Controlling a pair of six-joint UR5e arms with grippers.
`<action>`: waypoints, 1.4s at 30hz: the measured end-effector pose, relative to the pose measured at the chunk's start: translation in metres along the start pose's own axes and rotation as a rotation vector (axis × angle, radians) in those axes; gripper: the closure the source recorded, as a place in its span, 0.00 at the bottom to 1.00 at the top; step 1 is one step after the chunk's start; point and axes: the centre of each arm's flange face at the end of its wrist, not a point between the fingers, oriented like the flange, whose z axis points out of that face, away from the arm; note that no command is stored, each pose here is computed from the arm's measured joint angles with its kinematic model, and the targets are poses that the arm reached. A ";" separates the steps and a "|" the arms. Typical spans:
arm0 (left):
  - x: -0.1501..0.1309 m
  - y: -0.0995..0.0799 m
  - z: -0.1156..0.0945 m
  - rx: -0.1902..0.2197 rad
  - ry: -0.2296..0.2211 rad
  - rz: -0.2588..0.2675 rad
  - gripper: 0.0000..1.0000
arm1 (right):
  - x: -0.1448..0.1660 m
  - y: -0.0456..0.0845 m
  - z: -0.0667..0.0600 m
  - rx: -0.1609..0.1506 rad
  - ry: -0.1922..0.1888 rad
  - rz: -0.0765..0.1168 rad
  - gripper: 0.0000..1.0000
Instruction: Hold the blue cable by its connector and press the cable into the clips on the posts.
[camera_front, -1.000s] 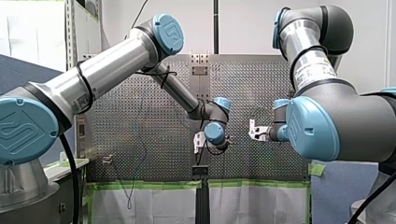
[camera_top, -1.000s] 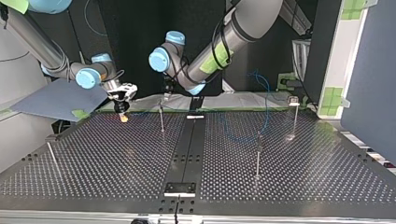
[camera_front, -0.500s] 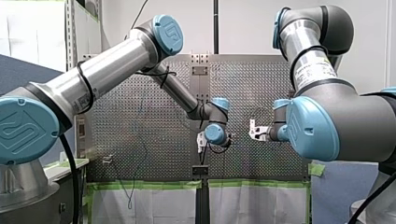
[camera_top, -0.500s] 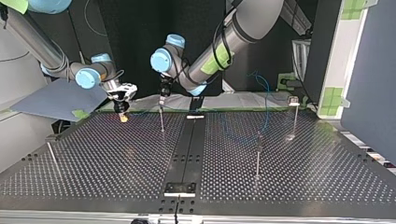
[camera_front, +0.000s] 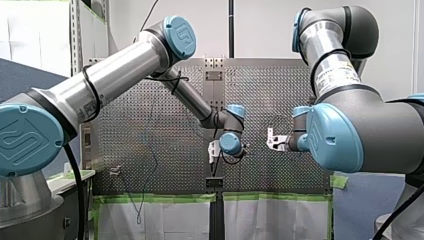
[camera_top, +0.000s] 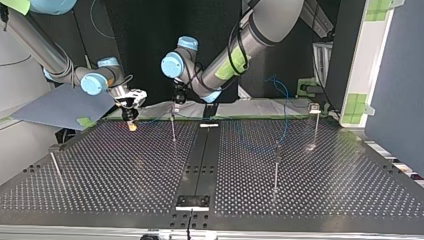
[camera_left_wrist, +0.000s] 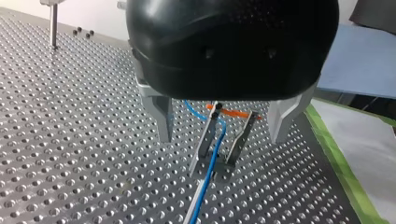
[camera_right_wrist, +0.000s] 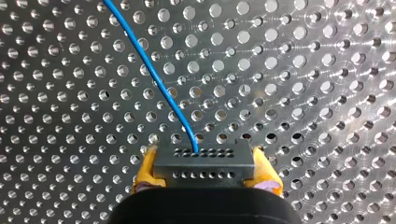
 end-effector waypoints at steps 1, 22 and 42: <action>0.000 0.000 0.000 -0.003 0.001 0.001 0.00 | 0.000 0.000 0.000 0.000 0.000 0.000 1.00; 0.000 0.001 0.000 -0.005 0.004 -0.001 0.00 | 0.000 0.001 0.000 -0.001 -0.002 0.000 1.00; -0.028 -0.045 -0.078 0.048 -0.038 -0.029 0.00 | 0.000 0.001 -0.001 -0.002 -0.004 0.001 1.00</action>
